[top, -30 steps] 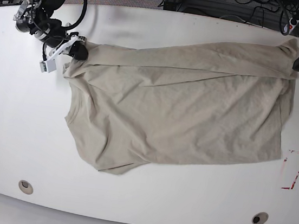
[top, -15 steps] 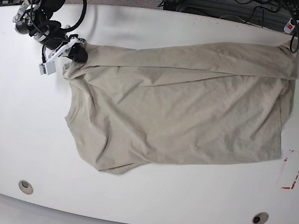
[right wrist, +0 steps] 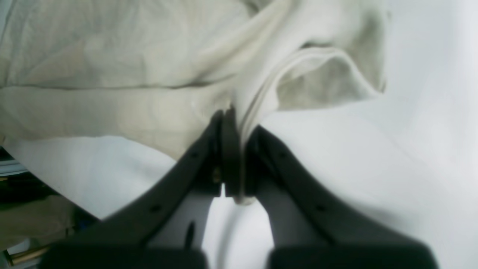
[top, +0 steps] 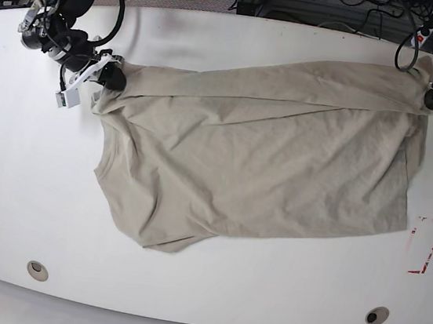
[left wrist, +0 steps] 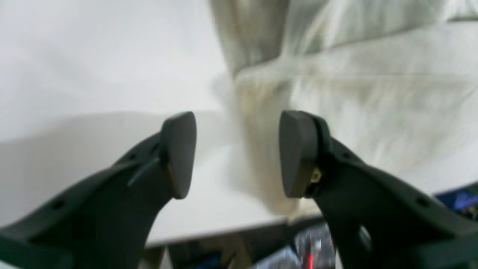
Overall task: Fold the T-shirt properly
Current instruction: 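Open the left gripper and regrasp the shirt edge beside it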
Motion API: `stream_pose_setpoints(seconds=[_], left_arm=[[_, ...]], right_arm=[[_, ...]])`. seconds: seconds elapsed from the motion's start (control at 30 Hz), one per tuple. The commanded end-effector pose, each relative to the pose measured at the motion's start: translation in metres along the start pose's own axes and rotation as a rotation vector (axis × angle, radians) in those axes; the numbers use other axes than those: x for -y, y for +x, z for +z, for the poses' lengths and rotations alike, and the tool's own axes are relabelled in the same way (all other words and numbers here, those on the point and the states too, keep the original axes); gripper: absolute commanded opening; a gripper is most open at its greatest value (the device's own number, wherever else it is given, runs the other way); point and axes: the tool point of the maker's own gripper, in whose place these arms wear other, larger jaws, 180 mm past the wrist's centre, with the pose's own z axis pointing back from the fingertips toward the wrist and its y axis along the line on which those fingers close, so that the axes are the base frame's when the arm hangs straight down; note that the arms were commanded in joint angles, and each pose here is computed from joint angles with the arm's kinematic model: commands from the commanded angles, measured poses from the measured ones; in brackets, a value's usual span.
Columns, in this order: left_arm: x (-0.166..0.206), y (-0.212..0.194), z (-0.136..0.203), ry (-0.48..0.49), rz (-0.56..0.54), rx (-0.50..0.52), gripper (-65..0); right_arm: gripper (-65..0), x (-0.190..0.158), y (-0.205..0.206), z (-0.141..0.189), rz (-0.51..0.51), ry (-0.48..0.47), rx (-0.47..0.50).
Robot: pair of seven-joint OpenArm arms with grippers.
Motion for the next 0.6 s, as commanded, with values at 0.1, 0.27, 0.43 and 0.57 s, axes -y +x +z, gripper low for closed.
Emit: stream_pose_setpoints(seconds=[0.1, 0.27, 0.43, 0.57], left_arm=[[0.009, -0.003, -0.017, -0.053, 0.016, 0.016, -31.9], [0.014, -0.014, -0.026, -0.080, 0.034, -0.017, -31.9], [0.015, -0.015, -0.027, -0.084, 0.038, -0.017, -32.5], [0.014, -0.016, -0.026, -0.081, 0.041, -0.016, -42.6]], right_arm=[[-65.0, -0.001, 0.016, 0.005, 0.022, 0.003, 0.050], [-65.0, 0.000, 0.016, 0.006, 0.024, 0.001, 0.049], [-65.0, 0.000, 0.016, 0.005, 0.023, 0.002, 0.050], [-65.0, 0.000, 0.016, 0.005, 0.023, 0.002, 0.050]])
